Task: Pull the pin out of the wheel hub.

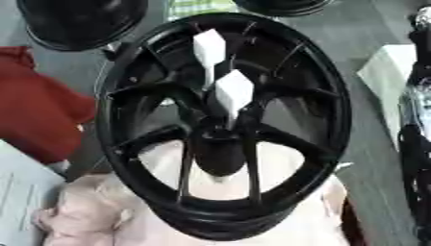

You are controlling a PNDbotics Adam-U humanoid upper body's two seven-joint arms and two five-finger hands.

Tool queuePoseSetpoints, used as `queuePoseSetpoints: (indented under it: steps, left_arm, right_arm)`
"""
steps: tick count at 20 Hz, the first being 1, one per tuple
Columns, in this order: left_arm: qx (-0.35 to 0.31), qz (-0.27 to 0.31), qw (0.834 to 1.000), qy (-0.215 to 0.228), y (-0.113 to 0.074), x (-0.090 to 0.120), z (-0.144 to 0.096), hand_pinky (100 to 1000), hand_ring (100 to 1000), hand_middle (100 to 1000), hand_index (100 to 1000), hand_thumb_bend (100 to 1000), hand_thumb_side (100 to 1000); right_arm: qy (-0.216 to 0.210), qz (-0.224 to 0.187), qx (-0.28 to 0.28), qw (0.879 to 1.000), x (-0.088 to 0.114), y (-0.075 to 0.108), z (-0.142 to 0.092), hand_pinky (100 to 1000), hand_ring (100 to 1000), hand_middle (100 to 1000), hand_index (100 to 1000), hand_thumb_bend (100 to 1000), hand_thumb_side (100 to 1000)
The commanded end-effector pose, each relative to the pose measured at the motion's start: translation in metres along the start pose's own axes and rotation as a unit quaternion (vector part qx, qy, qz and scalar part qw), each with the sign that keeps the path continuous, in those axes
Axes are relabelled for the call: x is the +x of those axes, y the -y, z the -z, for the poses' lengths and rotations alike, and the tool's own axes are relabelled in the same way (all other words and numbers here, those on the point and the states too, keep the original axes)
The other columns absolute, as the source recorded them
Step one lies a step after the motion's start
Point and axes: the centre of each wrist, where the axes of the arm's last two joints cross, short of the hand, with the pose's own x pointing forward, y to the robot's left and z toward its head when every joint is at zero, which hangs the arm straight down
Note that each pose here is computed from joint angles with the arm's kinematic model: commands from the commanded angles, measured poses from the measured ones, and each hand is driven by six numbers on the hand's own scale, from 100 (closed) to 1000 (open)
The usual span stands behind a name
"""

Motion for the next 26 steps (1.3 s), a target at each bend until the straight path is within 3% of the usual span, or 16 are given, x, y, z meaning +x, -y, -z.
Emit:
queuePoseSetpoints:
  steps: [1, 15, 19, 20, 23, 24, 25, 26]
  left_arm:
    - [-0.002, 0.017, 1.0, 0.014, -0.007, 0.01, 0.004, 605, 631, 531, 758, 100, 765]
    - [-0.002, 0.018, 1.0, 0.02, -0.007, 0.013, 0.007, 605, 631, 531, 758, 100, 762]
    - [-0.001, 0.021, 1.0, 0.019, -0.009, 0.013, 0.006, 604, 631, 531, 758, 100, 764]
    - [-0.001, 0.022, 1.0, 0.018, -0.009, 0.013, 0.006, 604, 631, 530, 758, 100, 764]
    - [-0.002, 0.026, 1.0, 0.017, -0.011, 0.013, 0.006, 604, 631, 530, 758, 100, 764]
    - [-0.002, 0.027, 1.0, 0.016, -0.011, 0.013, 0.006, 604, 631, 530, 758, 100, 764]
    - [-0.002, 0.028, 0.999, 0.016, -0.011, 0.013, 0.006, 604, 630, 530, 758, 100, 763]
    - [-0.002, 0.029, 0.999, 0.015, -0.012, 0.013, 0.006, 604, 630, 530, 758, 100, 763]
  right_arm:
    - [0.025, -0.008, 0.003, 1.0, 0.014, 0.003, 0.009, 894, 856, 634, 802, 100, 571]
    - [0.034, -0.012, 0.03, 0.999, 0.023, 0.003, 0.016, 900, 867, 646, 809, 100, 552]
    - [0.071, -0.036, 0.092, 0.993, 0.047, 0.004, 0.029, 900, 872, 652, 812, 100, 523]
    - [0.085, -0.045, 0.115, 0.989, 0.056, 0.004, 0.033, 900, 873, 652, 812, 100, 561]
    - [0.125, -0.061, 0.178, 0.974, 0.085, 0.005, 0.043, 901, 873, 657, 813, 100, 522]
    - [0.139, -0.063, 0.197, 0.968, 0.095, 0.005, 0.045, 901, 872, 655, 812, 100, 583]
    - [0.153, -0.066, 0.216, 0.962, 0.105, 0.005, 0.048, 901, 872, 659, 812, 100, 493]
    - [0.165, -0.068, 0.234, 0.956, 0.116, 0.004, 0.05, 901, 872, 661, 812, 100, 481]
